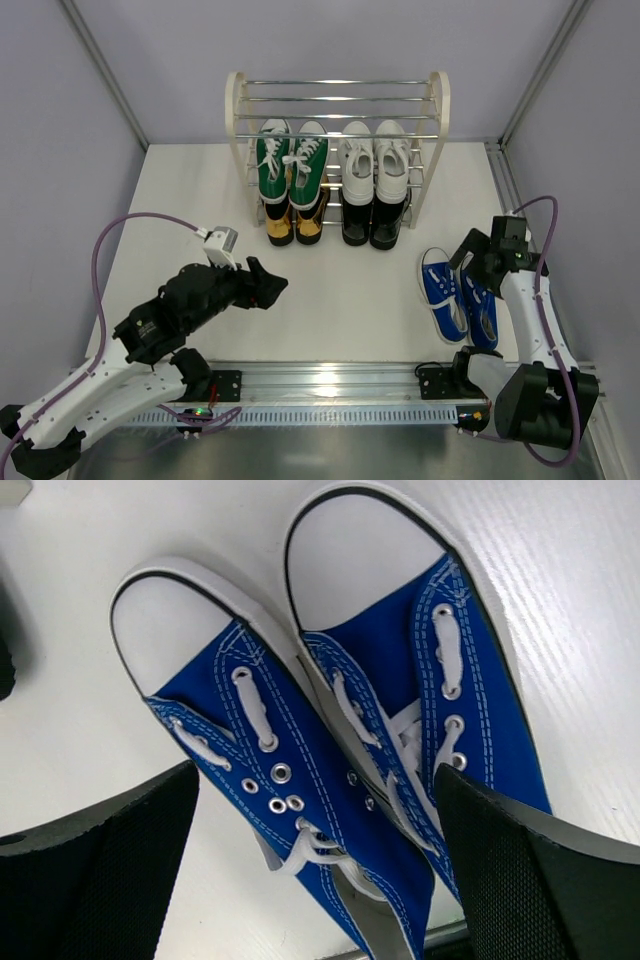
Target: Place and organize the shoes onto the shoe shelf
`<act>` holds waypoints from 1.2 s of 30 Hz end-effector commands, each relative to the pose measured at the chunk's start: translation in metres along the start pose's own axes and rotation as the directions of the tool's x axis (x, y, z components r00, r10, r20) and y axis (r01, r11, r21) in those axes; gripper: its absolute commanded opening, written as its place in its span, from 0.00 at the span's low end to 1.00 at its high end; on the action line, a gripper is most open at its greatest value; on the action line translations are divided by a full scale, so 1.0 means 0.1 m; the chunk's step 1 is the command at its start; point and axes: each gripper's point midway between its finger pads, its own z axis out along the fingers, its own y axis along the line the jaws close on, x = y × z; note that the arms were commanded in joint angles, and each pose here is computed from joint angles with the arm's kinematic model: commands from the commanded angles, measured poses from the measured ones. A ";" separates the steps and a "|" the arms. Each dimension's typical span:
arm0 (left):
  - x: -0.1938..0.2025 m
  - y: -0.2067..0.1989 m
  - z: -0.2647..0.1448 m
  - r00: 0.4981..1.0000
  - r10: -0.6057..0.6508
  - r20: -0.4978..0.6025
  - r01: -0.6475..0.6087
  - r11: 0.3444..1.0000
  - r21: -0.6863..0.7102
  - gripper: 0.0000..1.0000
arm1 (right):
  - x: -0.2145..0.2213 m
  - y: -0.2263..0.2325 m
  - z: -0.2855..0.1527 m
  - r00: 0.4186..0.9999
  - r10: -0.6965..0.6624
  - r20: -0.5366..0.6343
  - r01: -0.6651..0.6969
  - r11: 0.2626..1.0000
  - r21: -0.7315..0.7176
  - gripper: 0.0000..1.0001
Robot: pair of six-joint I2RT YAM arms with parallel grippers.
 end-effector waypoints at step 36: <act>-0.02 -0.04 -0.02 0.999 0.000 0.034 -0.002 0.999 0.044 0.81 | 0.42 0.30 0.40 0.928 -0.248 -0.278 0.241 0.969 -0.061 0.04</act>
